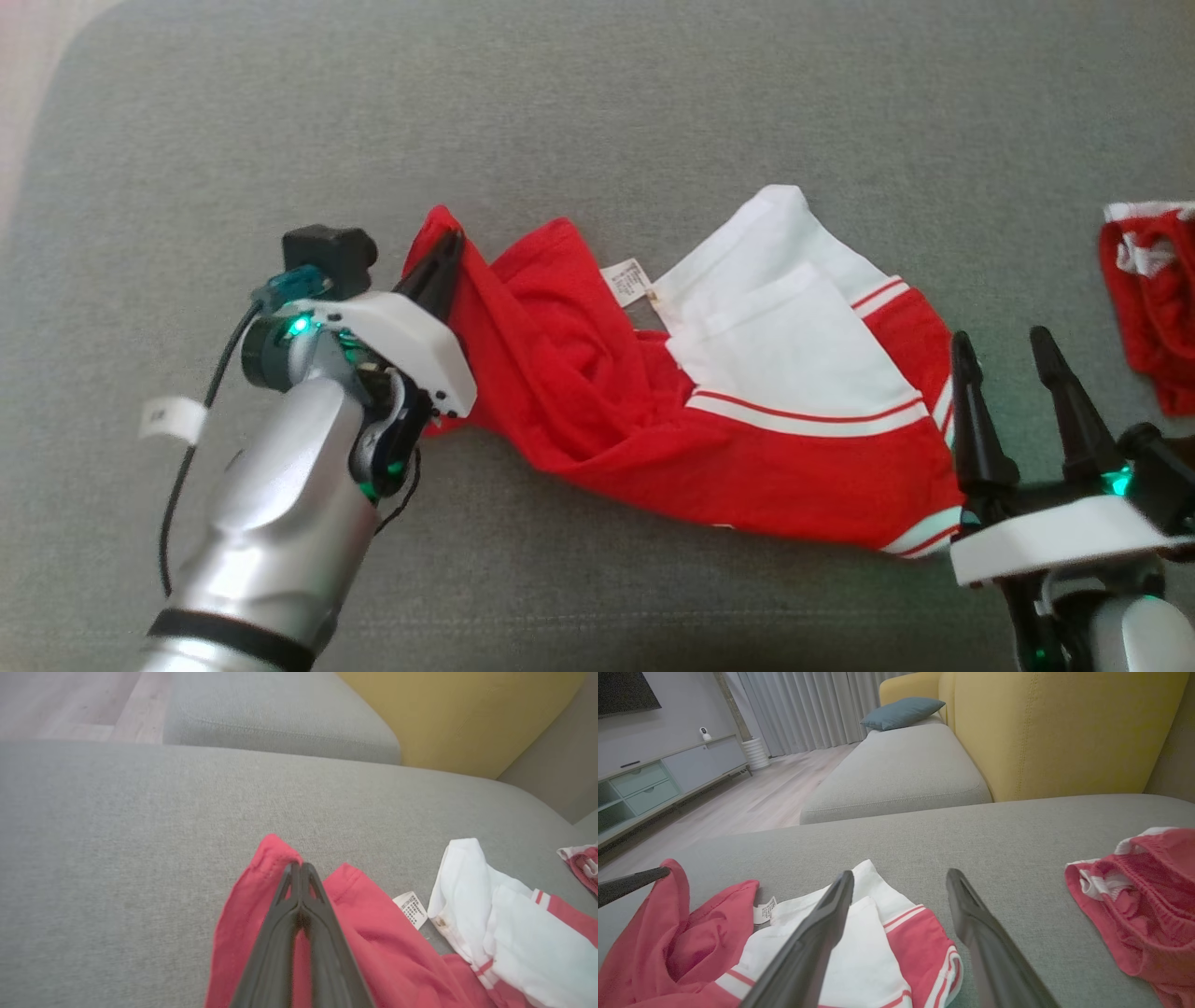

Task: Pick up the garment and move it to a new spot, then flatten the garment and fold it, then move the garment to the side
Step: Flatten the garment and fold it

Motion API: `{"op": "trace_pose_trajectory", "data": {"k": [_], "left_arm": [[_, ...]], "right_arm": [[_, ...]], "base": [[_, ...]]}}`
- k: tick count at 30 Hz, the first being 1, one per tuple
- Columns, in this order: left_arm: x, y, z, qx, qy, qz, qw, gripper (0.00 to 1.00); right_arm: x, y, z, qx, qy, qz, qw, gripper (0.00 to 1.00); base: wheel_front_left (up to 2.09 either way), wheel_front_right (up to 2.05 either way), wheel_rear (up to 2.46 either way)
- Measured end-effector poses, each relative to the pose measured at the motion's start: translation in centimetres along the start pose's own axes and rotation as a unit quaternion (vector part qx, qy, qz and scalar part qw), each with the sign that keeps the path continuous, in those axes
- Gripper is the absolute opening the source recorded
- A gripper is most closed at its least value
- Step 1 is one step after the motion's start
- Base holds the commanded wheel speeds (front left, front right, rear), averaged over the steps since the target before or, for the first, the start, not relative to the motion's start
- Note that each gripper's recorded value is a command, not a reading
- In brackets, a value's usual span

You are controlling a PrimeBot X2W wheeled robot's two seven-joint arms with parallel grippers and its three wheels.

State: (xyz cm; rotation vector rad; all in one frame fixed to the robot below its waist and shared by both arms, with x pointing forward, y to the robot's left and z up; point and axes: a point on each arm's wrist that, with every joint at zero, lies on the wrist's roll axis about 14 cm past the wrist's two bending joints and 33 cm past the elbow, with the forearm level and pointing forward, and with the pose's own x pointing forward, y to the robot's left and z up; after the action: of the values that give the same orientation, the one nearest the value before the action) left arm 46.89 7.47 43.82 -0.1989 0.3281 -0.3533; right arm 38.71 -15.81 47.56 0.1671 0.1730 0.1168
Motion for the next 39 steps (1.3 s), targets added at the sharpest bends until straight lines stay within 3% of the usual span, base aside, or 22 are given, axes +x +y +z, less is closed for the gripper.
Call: {"op": "trace_pose_trajectory", "data": {"k": [2, 3, 4, 5, 8, 13, 19, 23, 29, 39], "left_arm": [[0.7, -0.2, -1.0, -0.003, 0.021, 0.001, 1.000, 0.00], [0.9, -0.3, -1.4, -0.004, 0.030, 0.004, 1.000, 0.19], [1.1, -0.3, -1.9, -0.004, 0.037, 0.006, 0.999, 0.66], [1.3, -0.2, -2.3, -0.003, 0.044, 0.007, 0.999, 1.00], [1.7, -0.6, -2.4, 0.004, 0.037, 0.000, 0.999, 1.00], [1.8, -1.4, -1.1, 0.059, -0.010, -0.019, 0.998, 1.00], [0.4, 0.5, 2.4, 0.105, -0.078, 0.013, 0.991, 1.00], [-2.6, 2.4, 4.4, 0.096, -0.127, 0.054, 0.986, 1.00], [-7.9, 5.3, 3.9, 0.080, -0.149, 0.115, 0.979, 1.00], [-12.7, 5.1, 2.6, 0.073, -0.152, 0.136, 0.976, 1.00]], "right_arm": [[0.1, 0.0, -0.1, 0.001, 0.000, -0.001, 1.000, 1.00], [0.1, -0.1, -0.1, 0.002, 0.000, -0.002, 1.000, 1.00], [0.1, -0.2, -0.1, 0.004, -0.001, -0.003, 1.000, 1.00], [0.1, -0.3, -0.2, 0.004, -0.001, -0.005, 1.000, 1.00], [0.0, -0.6, -0.3, 0.004, 0.001, -0.010, 1.000, 1.00], [0.1, -0.8, -0.1, -0.004, -0.005, -0.012, 1.000, 1.00], [0.6, -0.4, 0.7, -0.022, -0.018, -0.005, 1.000, 1.00], [1.1, 0.4, 1.4, -0.034, -0.028, 0.008, 0.999, 1.00], [1.6, 1.3, 2.0, -0.040, -0.034, 0.021, 0.998, 1.00], [0.2, 1.7, 2.0, -0.043, -0.033, 0.025, 0.998, 1.00]], "base": [[0.00, 0.00, 0.00], [0.00, 0.00, 0.00], [0.00, 0.00, 0.00], [0.00, 0.00, 0.00], [0.00, 0.00, 0.00], [0.00, 0.00, 0.00], [0.00, 0.00, 0.00], [0.00, 0.00, 0.00], [0.00, 0.00, 0.00], [0.00, 0.00, 0.00]]}}
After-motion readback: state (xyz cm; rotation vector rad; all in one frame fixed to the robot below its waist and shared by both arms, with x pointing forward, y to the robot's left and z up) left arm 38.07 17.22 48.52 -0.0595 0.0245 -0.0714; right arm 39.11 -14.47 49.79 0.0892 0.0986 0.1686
